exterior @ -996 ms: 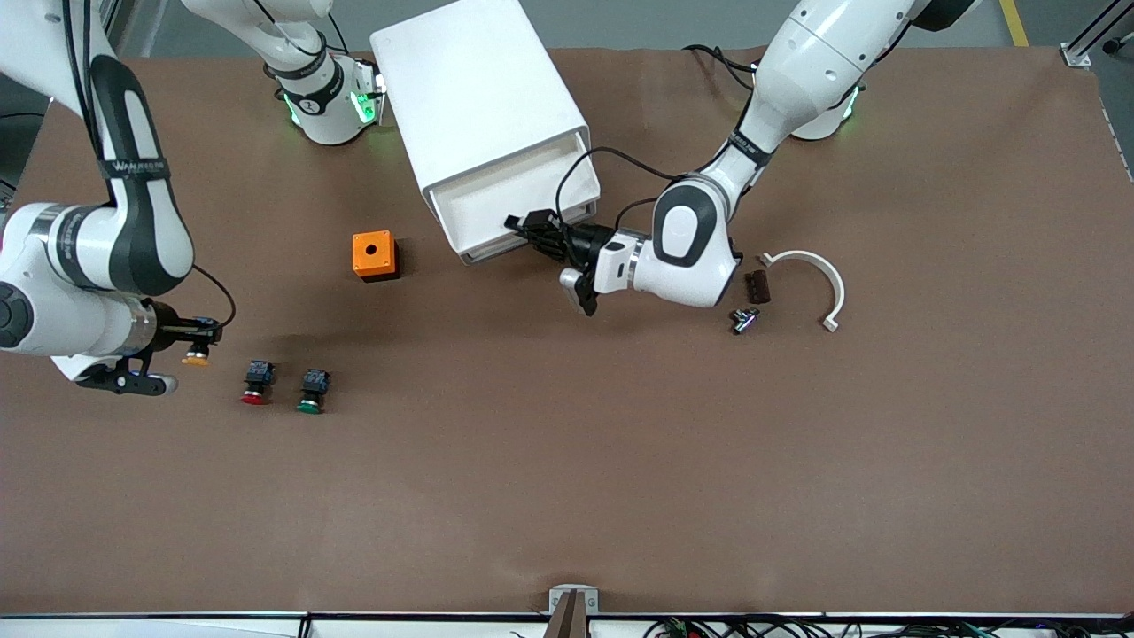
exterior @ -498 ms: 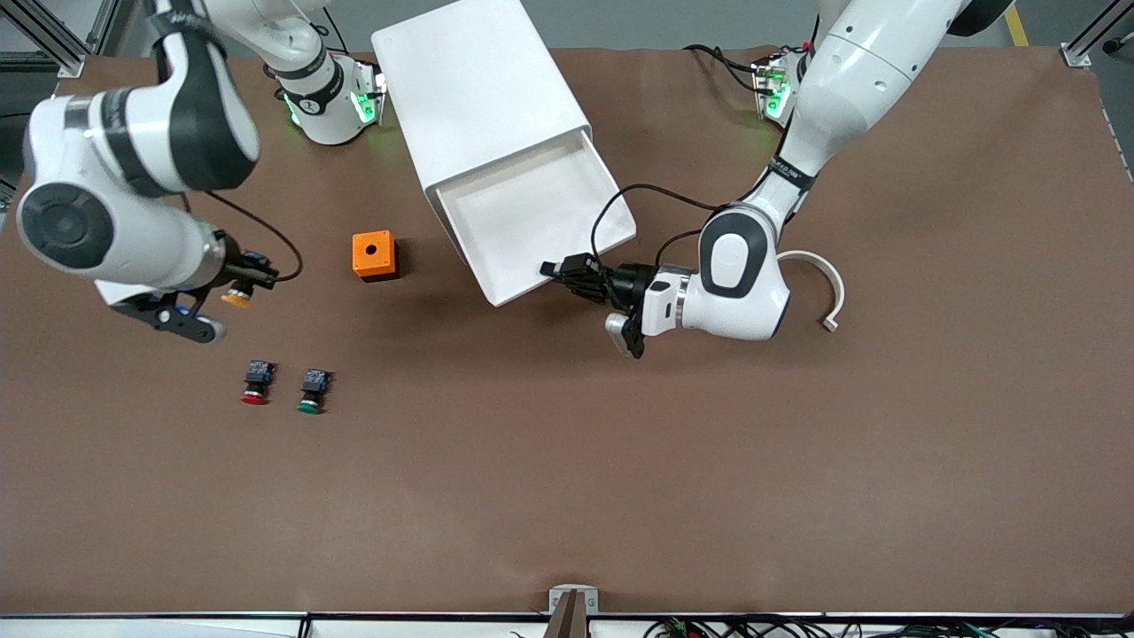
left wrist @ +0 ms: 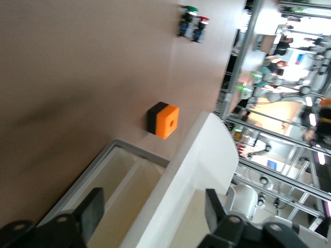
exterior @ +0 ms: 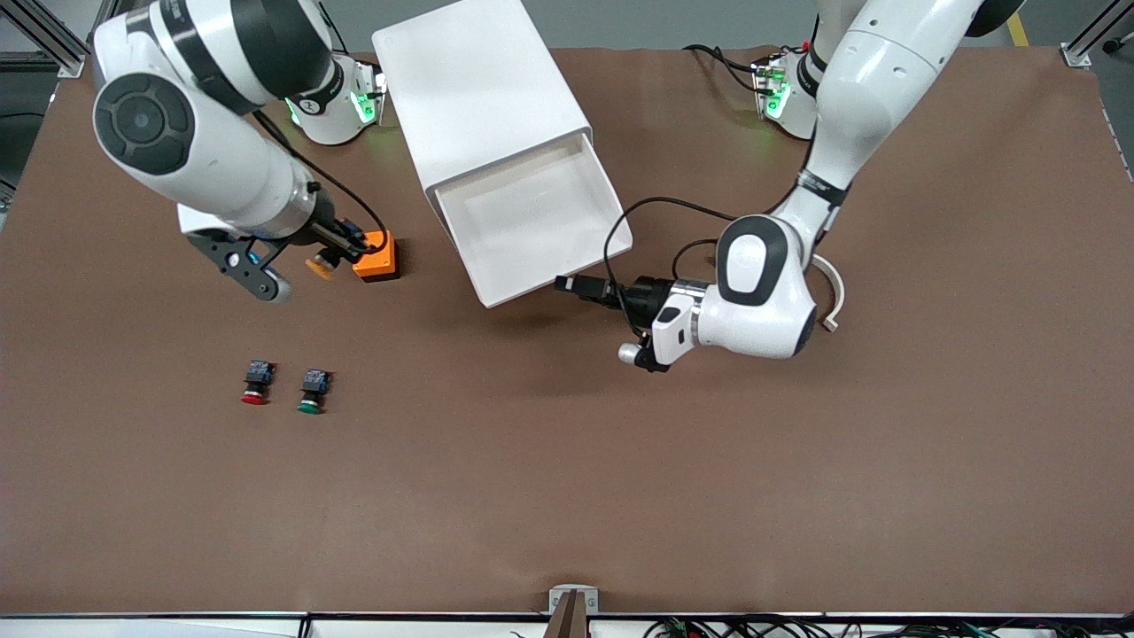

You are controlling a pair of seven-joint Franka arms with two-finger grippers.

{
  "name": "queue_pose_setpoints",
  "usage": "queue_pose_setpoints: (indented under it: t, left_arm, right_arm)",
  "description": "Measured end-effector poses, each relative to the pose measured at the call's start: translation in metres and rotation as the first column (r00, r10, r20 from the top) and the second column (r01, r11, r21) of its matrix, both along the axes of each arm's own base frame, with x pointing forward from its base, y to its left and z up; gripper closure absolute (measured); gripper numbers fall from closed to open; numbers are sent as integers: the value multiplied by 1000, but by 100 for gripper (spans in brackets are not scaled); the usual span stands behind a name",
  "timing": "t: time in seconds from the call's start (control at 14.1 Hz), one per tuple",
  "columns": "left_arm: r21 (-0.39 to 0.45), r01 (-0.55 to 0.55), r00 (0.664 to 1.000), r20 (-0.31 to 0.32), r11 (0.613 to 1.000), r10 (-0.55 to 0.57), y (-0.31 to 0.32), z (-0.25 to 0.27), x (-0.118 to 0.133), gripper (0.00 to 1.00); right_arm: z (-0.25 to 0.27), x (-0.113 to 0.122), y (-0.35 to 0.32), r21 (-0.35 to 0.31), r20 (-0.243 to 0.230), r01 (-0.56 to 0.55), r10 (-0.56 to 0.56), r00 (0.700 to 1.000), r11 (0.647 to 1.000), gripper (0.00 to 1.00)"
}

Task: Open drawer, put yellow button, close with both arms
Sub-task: 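Pull the drawer open with the left gripper while the right gripper lifts the button, then carry the yellow button over the open drawer and release it with the right gripper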

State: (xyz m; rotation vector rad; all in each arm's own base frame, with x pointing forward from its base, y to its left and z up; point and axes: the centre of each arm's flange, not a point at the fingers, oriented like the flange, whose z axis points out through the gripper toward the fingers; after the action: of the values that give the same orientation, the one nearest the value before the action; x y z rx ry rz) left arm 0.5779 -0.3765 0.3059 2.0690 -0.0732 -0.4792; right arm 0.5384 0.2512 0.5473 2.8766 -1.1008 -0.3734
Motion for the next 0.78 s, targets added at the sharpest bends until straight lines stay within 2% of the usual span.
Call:
queue_pose_setpoints:
  t: [0.07, 0.28, 0.43, 0.64, 0.78]
  left_arm:
    - [55, 2, 1000, 2, 999, -2, 12, 11, 12, 0]
    - [183, 9, 999, 42, 983, -17, 48, 35, 40, 0]
    - [288, 52, 993, 88, 956, -81, 66, 39, 48, 0]
    - [515, 82, 963, 178, 853, -200, 83, 42, 57, 0]
    - [618, 55, 950, 210, 784, -232, 92, 49, 64, 0]
  right_arm:
    - [5, -5, 18, 14, 5, 45, -45, 999, 999, 59]
    - [7, -20, 73, 45, 34, 136, -138, 990, 990, 59]
    - [-4, -33, 106, 30, 24, 179, -180, 983, 983, 59]
    - [-24, -46, 144, 27, 20, 212, -213, 977, 977, 59]
    - [-38, -48, 158, 56, 4, 247, -248, 969, 967, 59]
